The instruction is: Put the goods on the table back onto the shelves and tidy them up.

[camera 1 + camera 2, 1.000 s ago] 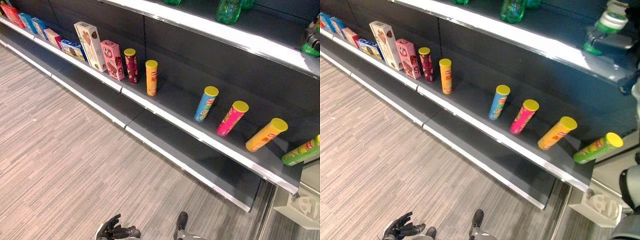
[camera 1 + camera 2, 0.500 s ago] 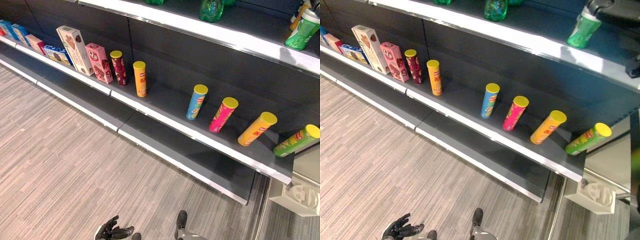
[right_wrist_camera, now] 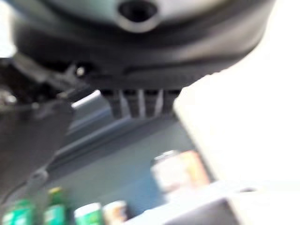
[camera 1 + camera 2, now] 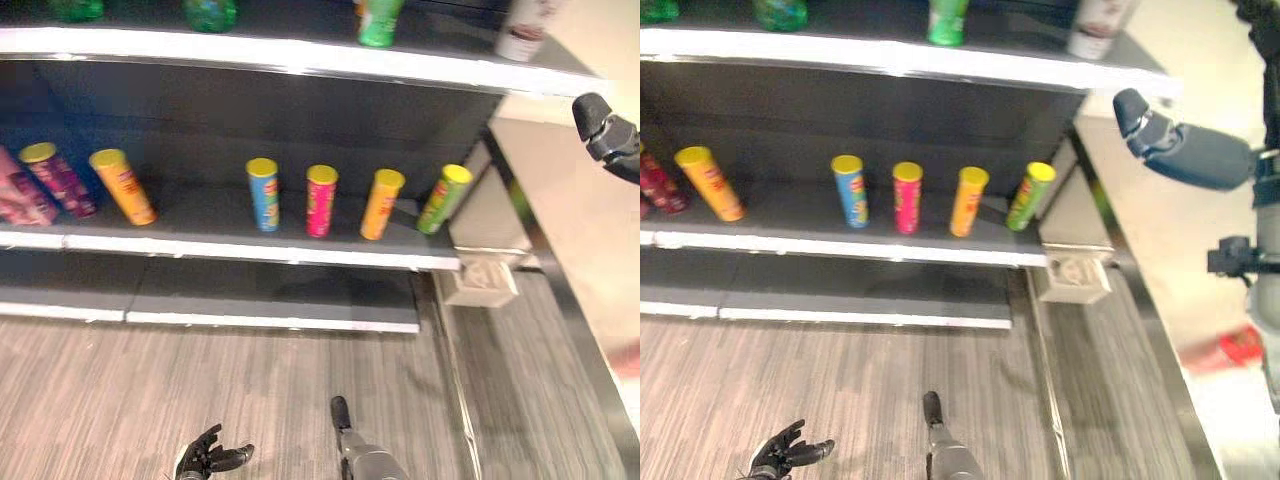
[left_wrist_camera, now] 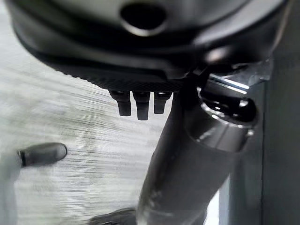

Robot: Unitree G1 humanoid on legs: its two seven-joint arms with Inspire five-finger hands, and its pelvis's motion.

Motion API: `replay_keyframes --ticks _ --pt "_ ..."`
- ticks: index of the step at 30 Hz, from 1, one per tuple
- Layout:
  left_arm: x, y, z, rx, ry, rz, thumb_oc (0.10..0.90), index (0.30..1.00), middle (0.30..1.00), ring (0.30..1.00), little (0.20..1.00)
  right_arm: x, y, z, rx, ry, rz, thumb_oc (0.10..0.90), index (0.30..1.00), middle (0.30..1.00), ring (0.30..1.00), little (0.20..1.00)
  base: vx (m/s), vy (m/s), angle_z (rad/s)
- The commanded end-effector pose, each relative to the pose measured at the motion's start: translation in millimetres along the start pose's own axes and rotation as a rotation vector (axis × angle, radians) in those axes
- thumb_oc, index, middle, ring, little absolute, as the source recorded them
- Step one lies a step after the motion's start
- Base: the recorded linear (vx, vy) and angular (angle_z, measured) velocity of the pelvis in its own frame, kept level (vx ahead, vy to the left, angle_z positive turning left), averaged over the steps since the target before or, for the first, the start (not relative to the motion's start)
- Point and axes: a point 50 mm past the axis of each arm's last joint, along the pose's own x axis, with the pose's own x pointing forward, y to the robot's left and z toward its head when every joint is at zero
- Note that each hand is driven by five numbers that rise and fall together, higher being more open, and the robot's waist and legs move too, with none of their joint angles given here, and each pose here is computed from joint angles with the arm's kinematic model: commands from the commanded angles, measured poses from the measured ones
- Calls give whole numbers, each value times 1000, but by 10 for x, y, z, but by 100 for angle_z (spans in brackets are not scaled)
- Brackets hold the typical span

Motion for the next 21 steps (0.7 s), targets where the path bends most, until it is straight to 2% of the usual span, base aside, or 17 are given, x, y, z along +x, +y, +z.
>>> replay_keyframes --ticks 1,7,10,11,15,21 --pt "35 51 233 88 -106 -15 800 900 900 900 900 361 -640 391 11 -225 -314 800 900 900 900 900 -107 35 -85" --pt "63 60 383 95 -143 -18 800 900 900 900 900 510 -780 470 14 -255 -358 800 900 900 900 900 -133 -56 -97" --pt "72 30 397 93 -143 -28 800 900 900 900 900 450 -857 364 8 -201 -390 800 900 900 900 900 43 -177 -113" --pt "79 20 349 95 -119 -30 800 900 900 900 900 406 -1024 301 12 -171 -439 800 900 900 900 900 136 -344 -64" --pt "85 -14 344 97 -114 -42 800 900 900 900 900 334 -1148 139 29 -89 -421 800 900 900 900 900 40 -155 -18" --pt "81 -56 288 100 -92 -77 800 900 900 900 900 163 -1044 -231 179 82 -290 800 900 900 900 900 15 -86 -5"
